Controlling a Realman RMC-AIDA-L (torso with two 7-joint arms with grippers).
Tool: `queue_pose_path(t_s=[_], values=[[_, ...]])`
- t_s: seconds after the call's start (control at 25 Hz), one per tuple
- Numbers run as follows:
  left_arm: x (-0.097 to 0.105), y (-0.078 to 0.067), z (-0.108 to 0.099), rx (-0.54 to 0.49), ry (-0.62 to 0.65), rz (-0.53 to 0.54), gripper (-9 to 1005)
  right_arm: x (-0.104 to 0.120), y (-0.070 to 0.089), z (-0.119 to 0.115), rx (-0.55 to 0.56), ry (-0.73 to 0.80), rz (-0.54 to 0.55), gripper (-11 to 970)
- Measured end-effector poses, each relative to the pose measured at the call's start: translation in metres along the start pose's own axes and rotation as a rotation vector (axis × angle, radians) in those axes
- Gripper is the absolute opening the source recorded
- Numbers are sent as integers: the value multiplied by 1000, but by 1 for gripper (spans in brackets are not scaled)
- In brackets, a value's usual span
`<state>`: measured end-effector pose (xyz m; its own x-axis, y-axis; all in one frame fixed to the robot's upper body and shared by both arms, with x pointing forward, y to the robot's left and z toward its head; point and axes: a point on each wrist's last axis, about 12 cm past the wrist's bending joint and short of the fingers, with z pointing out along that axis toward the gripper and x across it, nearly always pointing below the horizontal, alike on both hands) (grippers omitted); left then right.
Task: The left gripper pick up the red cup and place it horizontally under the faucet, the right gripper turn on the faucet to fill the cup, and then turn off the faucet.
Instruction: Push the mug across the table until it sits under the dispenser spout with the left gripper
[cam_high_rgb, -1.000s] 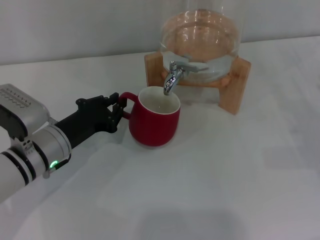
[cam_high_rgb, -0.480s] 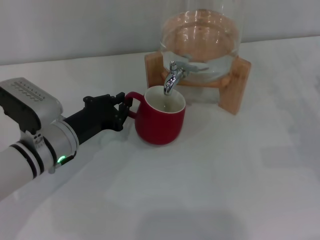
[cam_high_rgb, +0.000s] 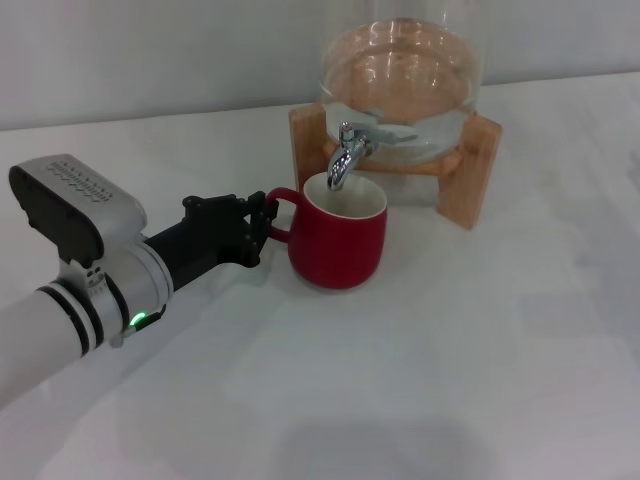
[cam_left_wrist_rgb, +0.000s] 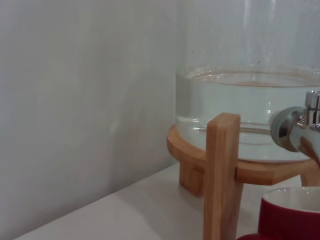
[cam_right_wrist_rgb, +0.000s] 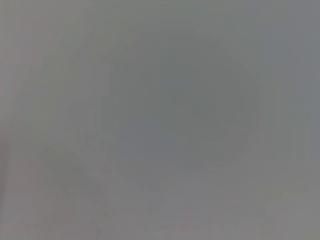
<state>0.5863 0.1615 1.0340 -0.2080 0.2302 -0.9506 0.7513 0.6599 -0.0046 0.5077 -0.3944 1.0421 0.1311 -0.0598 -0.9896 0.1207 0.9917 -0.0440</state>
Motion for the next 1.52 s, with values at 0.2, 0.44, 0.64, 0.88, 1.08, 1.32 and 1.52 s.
queue_pose_path(t_s=[0.2,0.44,0.64,0.88,1.08,1.32,1.52], values=[[-1,-4,1,10,-8,-7,129,0,0,-1,0,-2,0,876],[2,-4,0,7,-6,-11,126,-1,0,-1,-1,-7,-1,876],[3,-3,-2,-1,-4,-16,122,-1,0,-1,-1,-8,-1,876],[5,-2,-2,-9,9,-15,116,-1,0,0,-3,-11,0,876],[6,-1,-1,-20,24,-18,112,-1,0,0,-3,-12,0,876],[5,-2,3,-26,40,-19,106,-2,1,1,-4,-14,0,875],[4,-3,3,-23,37,-19,100,-2,1,1,-4,-14,0,875]])
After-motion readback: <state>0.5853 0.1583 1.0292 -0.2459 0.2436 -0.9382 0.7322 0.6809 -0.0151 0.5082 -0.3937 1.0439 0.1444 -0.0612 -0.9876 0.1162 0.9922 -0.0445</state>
